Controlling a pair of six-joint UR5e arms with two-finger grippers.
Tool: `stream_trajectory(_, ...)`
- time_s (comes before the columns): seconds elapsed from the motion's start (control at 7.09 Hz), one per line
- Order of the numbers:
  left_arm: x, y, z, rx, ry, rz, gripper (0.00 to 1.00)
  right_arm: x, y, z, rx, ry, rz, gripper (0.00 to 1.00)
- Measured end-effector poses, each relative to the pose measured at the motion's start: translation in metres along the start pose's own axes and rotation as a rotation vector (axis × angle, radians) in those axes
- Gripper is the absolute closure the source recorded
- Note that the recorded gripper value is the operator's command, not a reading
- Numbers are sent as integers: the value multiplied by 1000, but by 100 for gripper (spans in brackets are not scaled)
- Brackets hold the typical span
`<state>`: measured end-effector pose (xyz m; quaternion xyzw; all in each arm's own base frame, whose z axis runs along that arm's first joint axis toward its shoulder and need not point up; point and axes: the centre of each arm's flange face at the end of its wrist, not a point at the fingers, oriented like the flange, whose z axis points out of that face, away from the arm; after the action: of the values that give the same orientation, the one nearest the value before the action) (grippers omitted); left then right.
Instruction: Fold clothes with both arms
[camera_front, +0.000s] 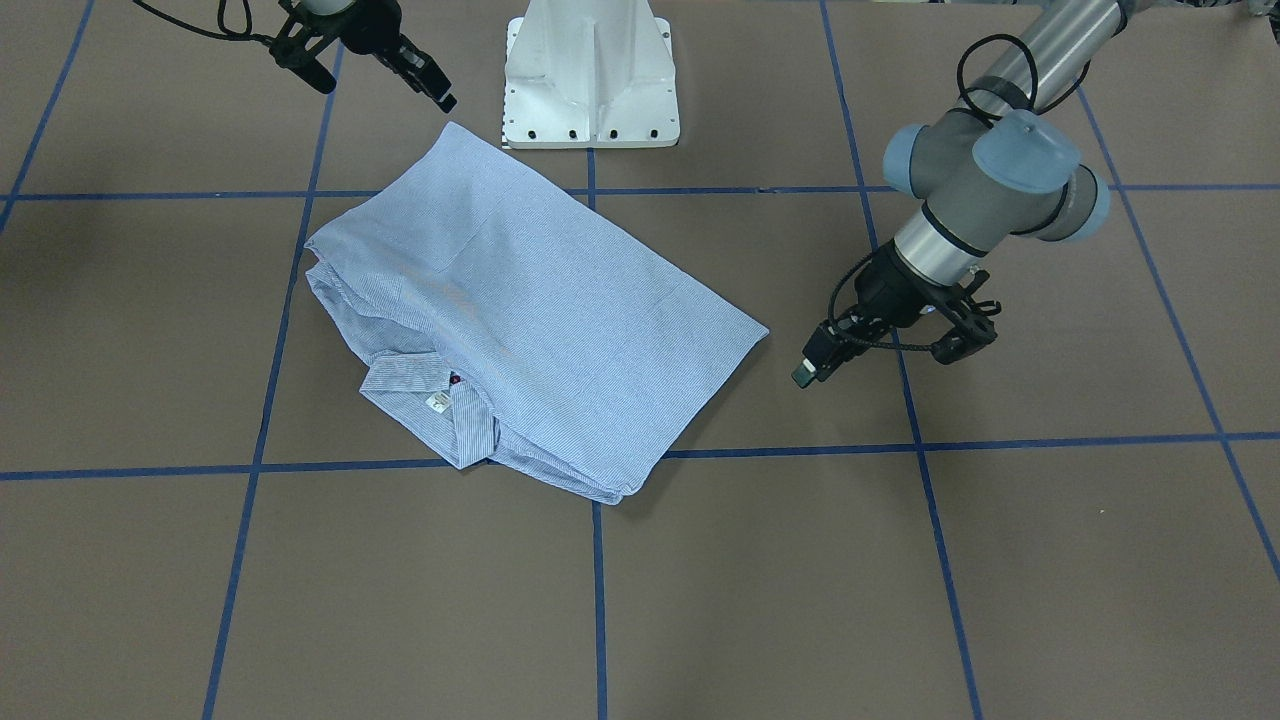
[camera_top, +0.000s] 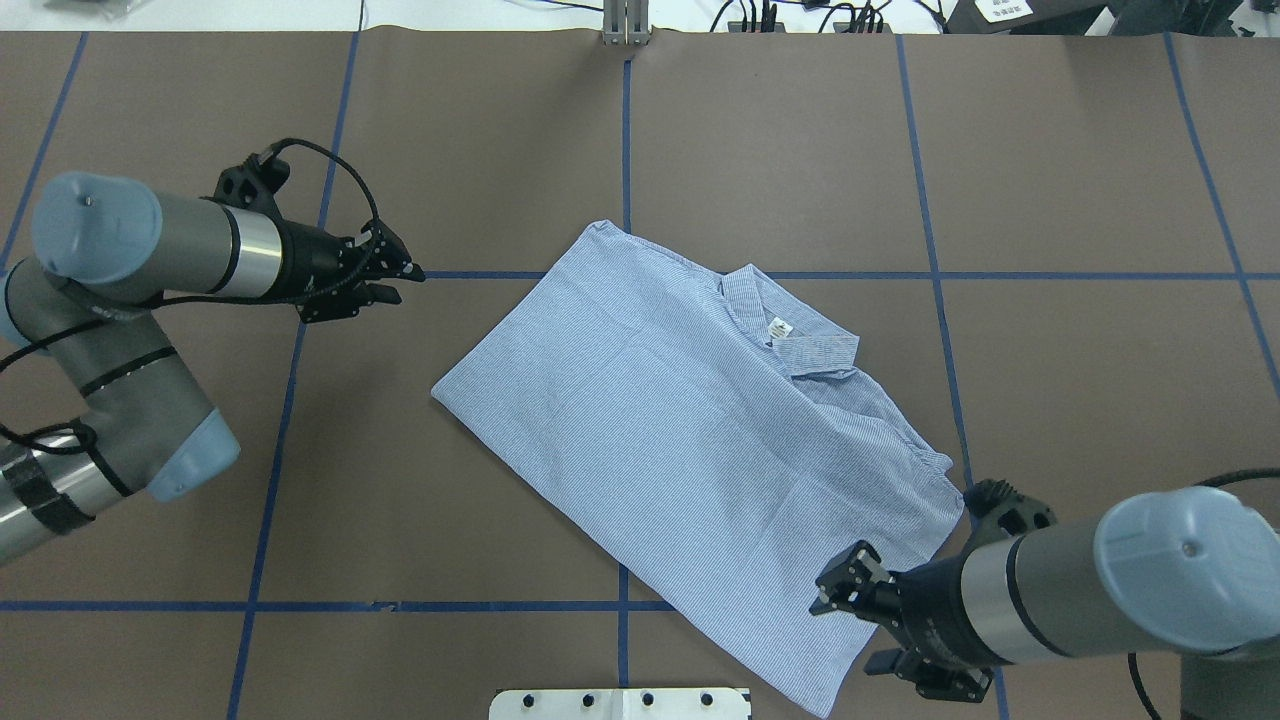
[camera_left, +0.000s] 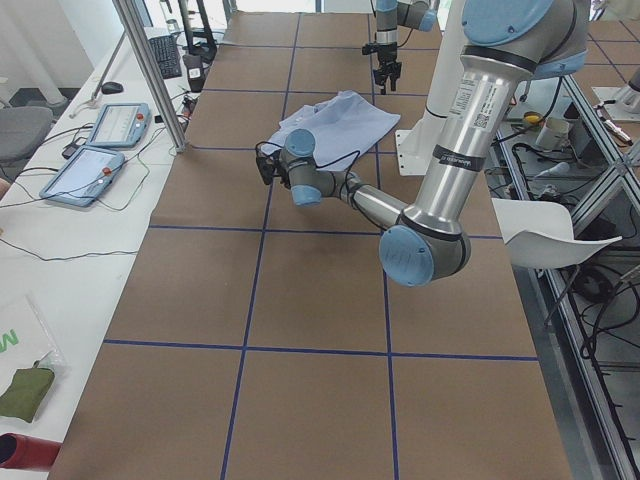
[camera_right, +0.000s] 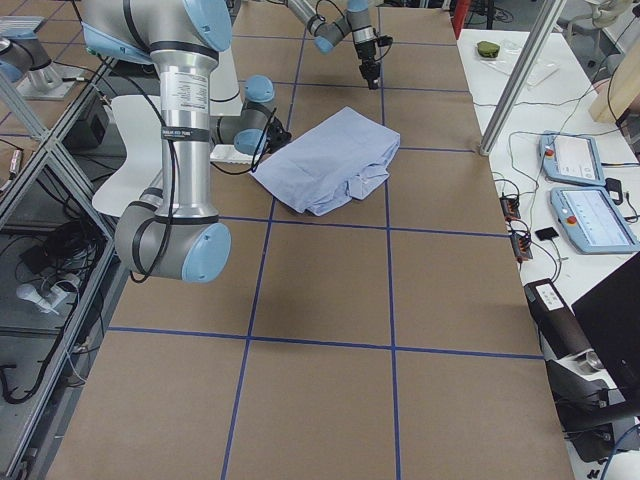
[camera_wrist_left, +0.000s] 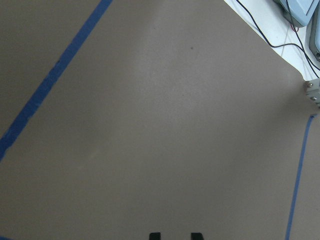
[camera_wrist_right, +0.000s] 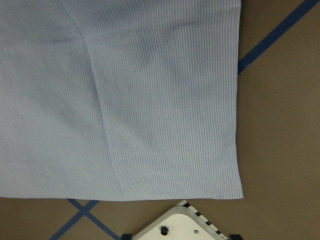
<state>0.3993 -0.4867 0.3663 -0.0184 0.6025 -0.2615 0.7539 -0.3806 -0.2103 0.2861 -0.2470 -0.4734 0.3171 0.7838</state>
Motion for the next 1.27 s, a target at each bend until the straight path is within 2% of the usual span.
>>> stream_trajectory(0.28,-19,47,20,-28,-24,-68,39,-34,-32,-16,44,-72,30,0)
stream_trajectory(0.42,-25,63,32,-32,-37,-80,39,-43,-41,-17,61,-87,33,0)
stream_trajectory(0.85,-35,83,48,-47,-63,-82,43,-47,-48,-17,72,-92,32,0)
stream_trajectory(0.99,-36,85,50,-49,-65,-82,49,-47,-49,-15,74,-90,33,0)
stream_trajectory(1.13,-36,85,51,-50,-68,-82,65,-47,-50,-14,77,-87,35,0)
stream_trajectory(1.27,-36,85,52,-50,-68,-83,87,-47,-50,-13,77,-86,36,0)
